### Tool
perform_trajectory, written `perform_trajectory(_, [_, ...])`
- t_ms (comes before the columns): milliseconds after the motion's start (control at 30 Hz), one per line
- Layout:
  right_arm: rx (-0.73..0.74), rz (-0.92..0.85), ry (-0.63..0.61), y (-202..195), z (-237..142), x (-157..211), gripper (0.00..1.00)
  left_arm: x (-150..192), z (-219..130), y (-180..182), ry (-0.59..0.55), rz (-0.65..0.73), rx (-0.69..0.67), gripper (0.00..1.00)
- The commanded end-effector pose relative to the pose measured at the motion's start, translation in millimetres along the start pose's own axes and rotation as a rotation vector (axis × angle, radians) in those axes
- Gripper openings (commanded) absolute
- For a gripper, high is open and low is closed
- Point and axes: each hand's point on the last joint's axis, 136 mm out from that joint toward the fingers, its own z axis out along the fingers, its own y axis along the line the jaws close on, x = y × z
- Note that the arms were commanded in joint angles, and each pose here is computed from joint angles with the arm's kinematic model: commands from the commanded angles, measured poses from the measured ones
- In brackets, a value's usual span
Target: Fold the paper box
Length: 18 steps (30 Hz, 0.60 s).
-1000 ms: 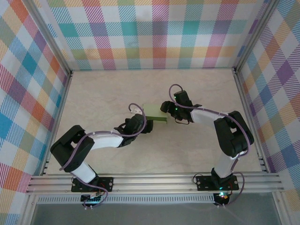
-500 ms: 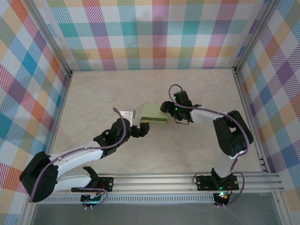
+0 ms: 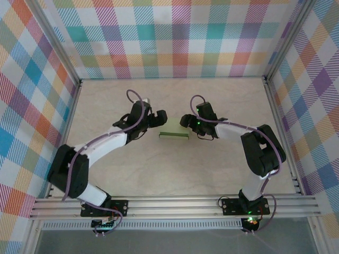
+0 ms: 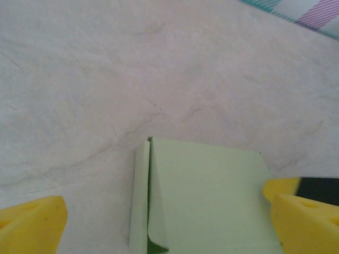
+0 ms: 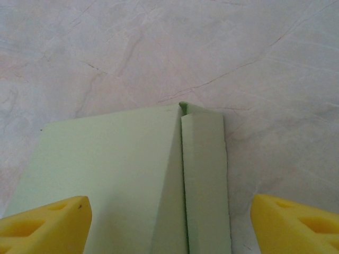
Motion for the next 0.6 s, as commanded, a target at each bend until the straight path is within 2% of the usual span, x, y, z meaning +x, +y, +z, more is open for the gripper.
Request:
perform_trajectory(0, [-0.045, -0.033, 0.012, 9, 0, 2, 0.78, 10, 15, -5, 0.125, -0.025, 0.049, 0.92])
perform_trajectory(233, [-0.067, -0.053, 0.022, 14, 0, 3, 0.78, 36, 45, 2, 0.267, -0.011, 0.055, 0.83])
perform_trajectory(400, [-0.057, -0.053, 0.028, 11, 1, 5, 0.78, 55, 52, 13, 0.3, -0.045, 0.039, 0.67])
perform_trajectory(567, [-0.055, -0.065, 0.024, 11, -1, 4, 0.78, 78, 57, 31, 0.341, -0.047, -0.002, 0.57])
